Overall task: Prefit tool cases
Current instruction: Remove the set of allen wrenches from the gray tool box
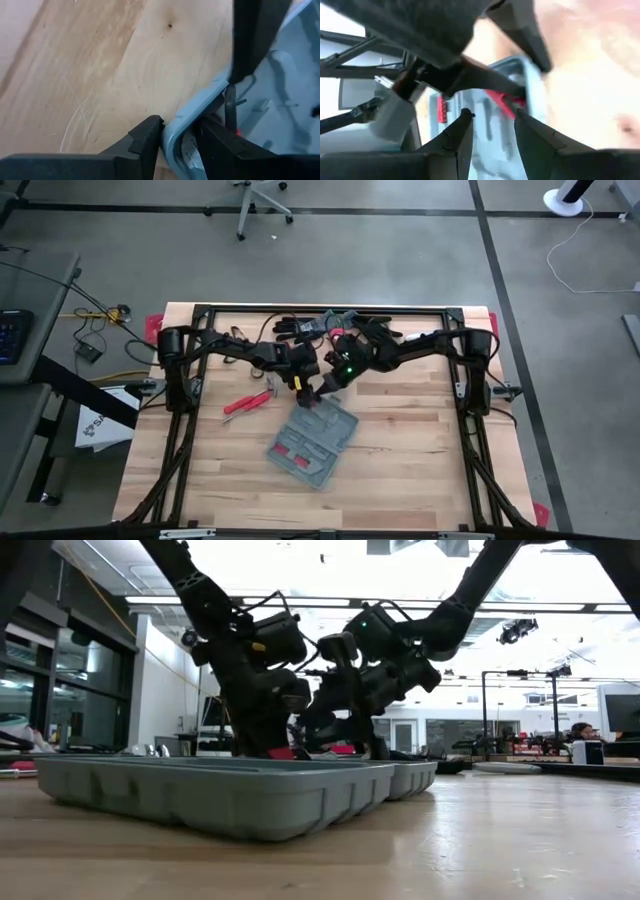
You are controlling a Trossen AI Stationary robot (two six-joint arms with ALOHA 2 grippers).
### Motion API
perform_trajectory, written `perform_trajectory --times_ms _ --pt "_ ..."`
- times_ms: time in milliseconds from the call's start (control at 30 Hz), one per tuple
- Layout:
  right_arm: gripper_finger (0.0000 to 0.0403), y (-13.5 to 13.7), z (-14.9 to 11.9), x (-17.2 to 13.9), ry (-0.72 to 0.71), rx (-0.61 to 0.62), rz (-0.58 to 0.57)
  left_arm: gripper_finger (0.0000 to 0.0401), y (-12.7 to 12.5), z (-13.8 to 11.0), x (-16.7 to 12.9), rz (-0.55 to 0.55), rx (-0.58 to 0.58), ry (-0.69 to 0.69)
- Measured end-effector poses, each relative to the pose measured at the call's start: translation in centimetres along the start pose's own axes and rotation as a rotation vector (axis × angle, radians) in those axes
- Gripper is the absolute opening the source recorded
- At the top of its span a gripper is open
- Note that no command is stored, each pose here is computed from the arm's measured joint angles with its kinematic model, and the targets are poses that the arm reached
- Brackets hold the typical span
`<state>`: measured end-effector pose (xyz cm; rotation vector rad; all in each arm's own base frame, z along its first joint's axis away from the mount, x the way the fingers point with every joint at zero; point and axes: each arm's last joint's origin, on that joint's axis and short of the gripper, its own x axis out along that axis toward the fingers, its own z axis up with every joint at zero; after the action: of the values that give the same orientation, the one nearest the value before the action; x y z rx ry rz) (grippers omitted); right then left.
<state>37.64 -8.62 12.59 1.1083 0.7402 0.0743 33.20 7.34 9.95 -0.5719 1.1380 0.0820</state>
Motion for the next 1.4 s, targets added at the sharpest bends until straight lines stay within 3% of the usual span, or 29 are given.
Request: perform_trajectory --times_ms 300,633,1067,1400 --pt "0.0133 -0.9 -0.1 -0.5 0.038 -0.013 -0.046 0.0119 1.5 0.3 -0.4 -0.177 -0.055 0.022" --pt "0.0133 -1.1 -0.5 -0.4 0.068 -0.038 -0.063 0.0120 1.2 0.7 -0.4 -0.311 -0.034 0.013" --pt "0.0133 -1.1 -1.1 -0.2 0.116 -0.086 -0.075 0.0150 0.9 0.7 -0.4 -0.369 -0.026 0.025" --pt "0.0133 1.6 -4.0 0.1 0.187 -0.199 -0.180 0.0152 0.6 0.6 -0.3 -0.360 -0.017 0.024"
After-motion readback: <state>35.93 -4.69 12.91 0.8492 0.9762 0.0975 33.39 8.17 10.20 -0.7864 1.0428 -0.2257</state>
